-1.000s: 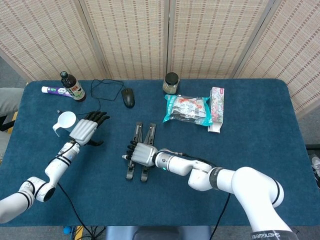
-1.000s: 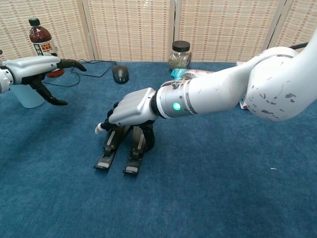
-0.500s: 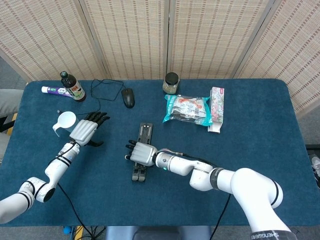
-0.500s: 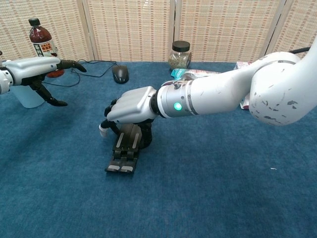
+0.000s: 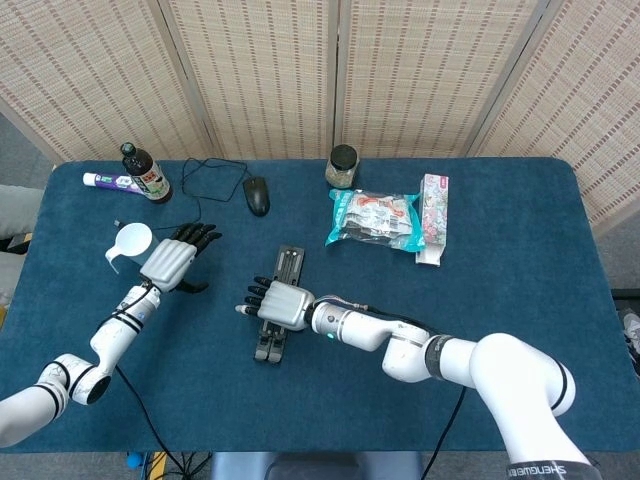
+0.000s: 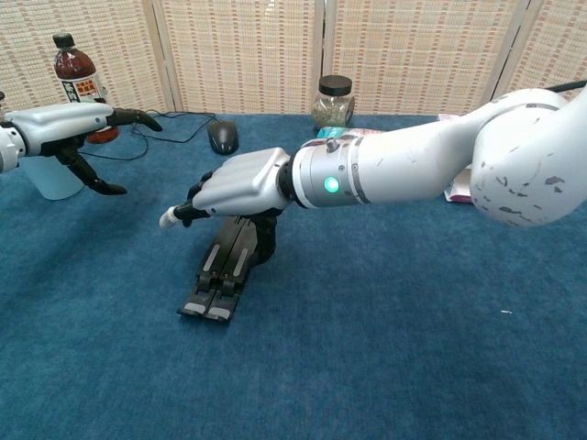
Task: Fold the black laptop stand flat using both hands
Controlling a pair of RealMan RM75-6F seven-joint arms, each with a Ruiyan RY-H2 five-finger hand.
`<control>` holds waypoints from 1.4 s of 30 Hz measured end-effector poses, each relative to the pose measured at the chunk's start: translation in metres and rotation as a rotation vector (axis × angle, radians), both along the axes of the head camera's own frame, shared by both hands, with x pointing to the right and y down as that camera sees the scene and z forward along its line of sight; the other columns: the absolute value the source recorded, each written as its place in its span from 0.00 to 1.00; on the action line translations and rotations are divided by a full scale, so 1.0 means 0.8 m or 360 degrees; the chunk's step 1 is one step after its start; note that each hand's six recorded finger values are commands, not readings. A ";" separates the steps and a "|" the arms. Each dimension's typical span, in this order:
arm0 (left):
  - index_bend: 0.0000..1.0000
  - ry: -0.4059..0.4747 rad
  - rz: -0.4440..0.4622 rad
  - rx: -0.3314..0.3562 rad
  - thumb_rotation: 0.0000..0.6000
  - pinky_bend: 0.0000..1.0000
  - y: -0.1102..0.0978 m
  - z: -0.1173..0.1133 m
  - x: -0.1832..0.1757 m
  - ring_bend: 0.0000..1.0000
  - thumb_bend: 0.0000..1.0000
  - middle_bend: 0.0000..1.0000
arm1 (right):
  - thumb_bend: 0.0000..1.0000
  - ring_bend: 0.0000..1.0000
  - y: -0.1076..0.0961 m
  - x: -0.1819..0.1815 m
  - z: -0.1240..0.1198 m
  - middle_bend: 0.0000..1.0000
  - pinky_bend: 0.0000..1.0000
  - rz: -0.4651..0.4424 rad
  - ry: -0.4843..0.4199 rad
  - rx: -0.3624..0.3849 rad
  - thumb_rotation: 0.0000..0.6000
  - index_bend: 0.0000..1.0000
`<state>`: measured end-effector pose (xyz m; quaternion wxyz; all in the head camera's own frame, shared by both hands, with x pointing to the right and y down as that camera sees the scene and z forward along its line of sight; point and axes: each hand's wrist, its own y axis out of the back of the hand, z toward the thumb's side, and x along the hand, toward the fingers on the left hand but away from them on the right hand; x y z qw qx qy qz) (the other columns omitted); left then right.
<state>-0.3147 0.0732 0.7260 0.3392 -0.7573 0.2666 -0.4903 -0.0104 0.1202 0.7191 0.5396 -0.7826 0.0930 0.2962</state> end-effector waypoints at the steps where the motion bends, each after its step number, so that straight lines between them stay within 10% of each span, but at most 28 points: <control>1: 0.10 0.0000 0.0003 0.0000 1.00 0.02 0.000 0.000 0.001 0.01 0.17 0.05 | 0.18 0.00 -0.001 0.000 -0.002 0.01 0.06 0.0008 -0.0010 0.0001 1.00 0.00; 11: 0.10 0.0026 0.0006 0.0030 1.00 0.02 0.004 -0.013 0.005 0.01 0.17 0.05 | 0.17 0.00 -0.018 0.027 -0.035 0.00 0.04 0.0187 -0.0118 0.0029 1.00 0.00; 24: 0.10 -0.0067 -0.0082 0.0137 1.00 0.02 0.033 -0.045 -0.033 0.01 0.17 0.05 | 0.17 0.00 -0.036 0.174 -0.103 0.02 0.04 0.0865 -0.0182 0.0167 1.00 0.00; 42: 0.11 -0.0321 -0.0446 0.0378 1.00 0.02 0.140 -0.133 -0.126 0.01 0.17 0.05 | 0.17 0.00 0.057 0.451 -0.167 0.02 0.04 0.1578 0.0216 0.0397 1.00 0.00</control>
